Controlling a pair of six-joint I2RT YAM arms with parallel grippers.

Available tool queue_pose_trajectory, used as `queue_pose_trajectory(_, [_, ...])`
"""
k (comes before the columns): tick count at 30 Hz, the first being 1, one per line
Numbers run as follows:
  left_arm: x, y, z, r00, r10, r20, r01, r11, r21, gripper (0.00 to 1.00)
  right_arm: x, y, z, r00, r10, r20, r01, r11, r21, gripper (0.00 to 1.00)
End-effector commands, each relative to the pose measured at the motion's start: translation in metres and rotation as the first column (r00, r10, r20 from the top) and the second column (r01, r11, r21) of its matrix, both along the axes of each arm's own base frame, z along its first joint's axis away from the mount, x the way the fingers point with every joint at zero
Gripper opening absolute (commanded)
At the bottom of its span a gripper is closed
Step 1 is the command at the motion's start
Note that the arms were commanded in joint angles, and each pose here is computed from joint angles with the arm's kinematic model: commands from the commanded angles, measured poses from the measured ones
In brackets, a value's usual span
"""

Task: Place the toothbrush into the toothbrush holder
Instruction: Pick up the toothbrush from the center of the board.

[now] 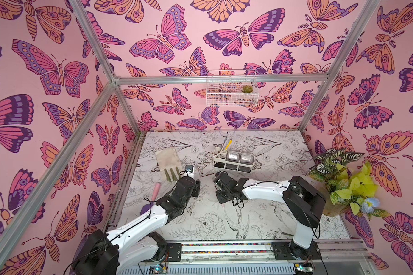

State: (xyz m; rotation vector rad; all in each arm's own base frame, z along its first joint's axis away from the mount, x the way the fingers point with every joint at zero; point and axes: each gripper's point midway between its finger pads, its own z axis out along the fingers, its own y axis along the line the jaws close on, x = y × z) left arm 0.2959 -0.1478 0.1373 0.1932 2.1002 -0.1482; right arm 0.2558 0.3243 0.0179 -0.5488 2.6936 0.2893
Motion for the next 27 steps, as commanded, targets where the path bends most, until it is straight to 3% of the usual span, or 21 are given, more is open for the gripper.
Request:
queue_pose_trajectory(1, [0.0, 0.005, 0.002, 1.0, 0.022, 0.01, -0.022, 1.0, -0.003, 0.59, -0.019, -0.038, -0.038, 0.997, -0.034, -0.076, 0.018, 0.979, -0.202, 0.31])
queue_pose_trajectory(8, [0.0, 0.004, 0.001, 1.0, 0.019, 0.001, -0.019, 1.0, -0.014, 0.59, -0.025, -0.038, -0.056, 0.994, -0.03, -0.106, 0.007, 0.977, -0.212, 0.1])
queue_pose_trajectory(13, [0.0, 0.0, -0.005, 1.0, 0.012, -0.025, -0.012, 1.0, -0.025, 0.6, -0.023, -0.033, -0.051, 0.997, -0.005, -0.077, -0.008, 0.986, -0.169, 0.08])
queue_pose_trajectory(19, [0.005, -0.012, -0.024, 0.992, -0.014, -0.127, 0.016, 1.0, 0.01, 0.61, -0.015, -0.032, -0.026, 0.999, -0.022, 0.026, 0.024, 0.997, -0.073, 0.07])
queue_pose_trajectory(27, [0.006, -0.033, -0.046, 0.97, -0.071, -0.232, 0.064, 0.997, -0.036, 0.62, -0.014, -0.035, -0.008, 0.998, -0.027, 0.064, 0.03, 0.999, -0.041, 0.07])
